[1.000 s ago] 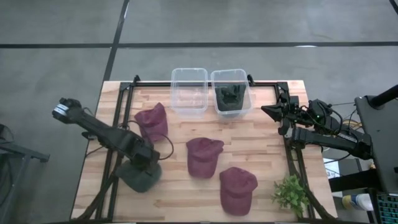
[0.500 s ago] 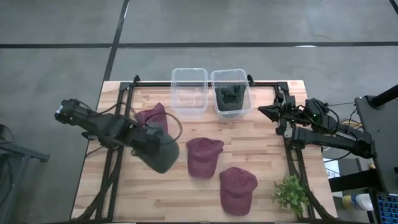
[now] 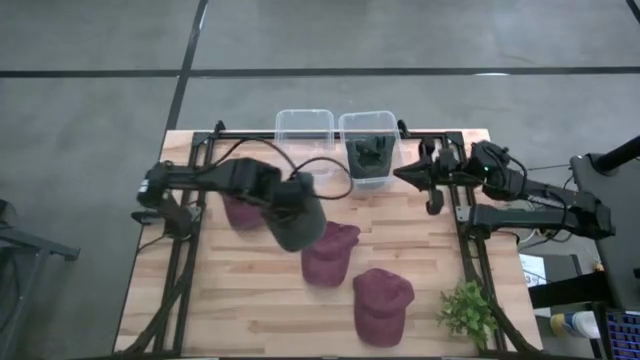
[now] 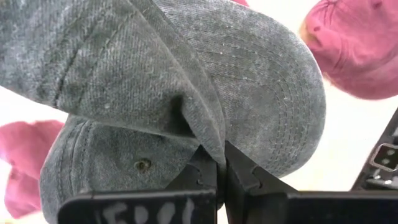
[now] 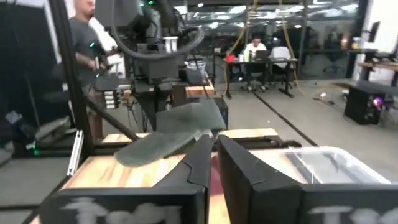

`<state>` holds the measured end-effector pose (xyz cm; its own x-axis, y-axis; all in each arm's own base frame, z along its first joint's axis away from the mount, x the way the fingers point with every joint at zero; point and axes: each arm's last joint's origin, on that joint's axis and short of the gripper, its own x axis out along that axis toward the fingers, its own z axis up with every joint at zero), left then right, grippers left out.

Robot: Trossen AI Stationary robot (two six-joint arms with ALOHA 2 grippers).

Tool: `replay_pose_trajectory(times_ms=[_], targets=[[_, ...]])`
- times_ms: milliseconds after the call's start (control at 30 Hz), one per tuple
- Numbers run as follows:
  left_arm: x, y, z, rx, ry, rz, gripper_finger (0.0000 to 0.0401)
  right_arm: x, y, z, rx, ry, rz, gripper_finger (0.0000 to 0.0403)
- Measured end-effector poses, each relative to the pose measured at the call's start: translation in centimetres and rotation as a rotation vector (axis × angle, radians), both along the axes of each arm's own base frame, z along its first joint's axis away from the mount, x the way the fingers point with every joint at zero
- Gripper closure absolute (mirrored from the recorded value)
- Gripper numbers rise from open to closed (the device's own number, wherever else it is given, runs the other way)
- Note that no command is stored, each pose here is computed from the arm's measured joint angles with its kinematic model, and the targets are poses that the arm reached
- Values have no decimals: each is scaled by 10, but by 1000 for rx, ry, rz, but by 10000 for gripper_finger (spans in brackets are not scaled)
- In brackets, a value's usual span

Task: Pick & Place hat
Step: Put the black cap into the right transparent bin

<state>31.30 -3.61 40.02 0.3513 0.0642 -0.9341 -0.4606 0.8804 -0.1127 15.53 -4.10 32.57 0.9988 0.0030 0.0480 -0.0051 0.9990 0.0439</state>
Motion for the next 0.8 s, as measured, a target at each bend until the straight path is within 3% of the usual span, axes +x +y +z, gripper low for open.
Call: replay_pose_trajectory(times_ms=[300,567,800], targets=[[29,10,18,95,-44,-137,401,43,-12,18,-84,215,46,296],[31,22,25,150,-74,-97,401,77,-20,30,-102,251,158,237],[32,25,24,149,-72,-89,401,109,-20,32,-139,273,243,211]])
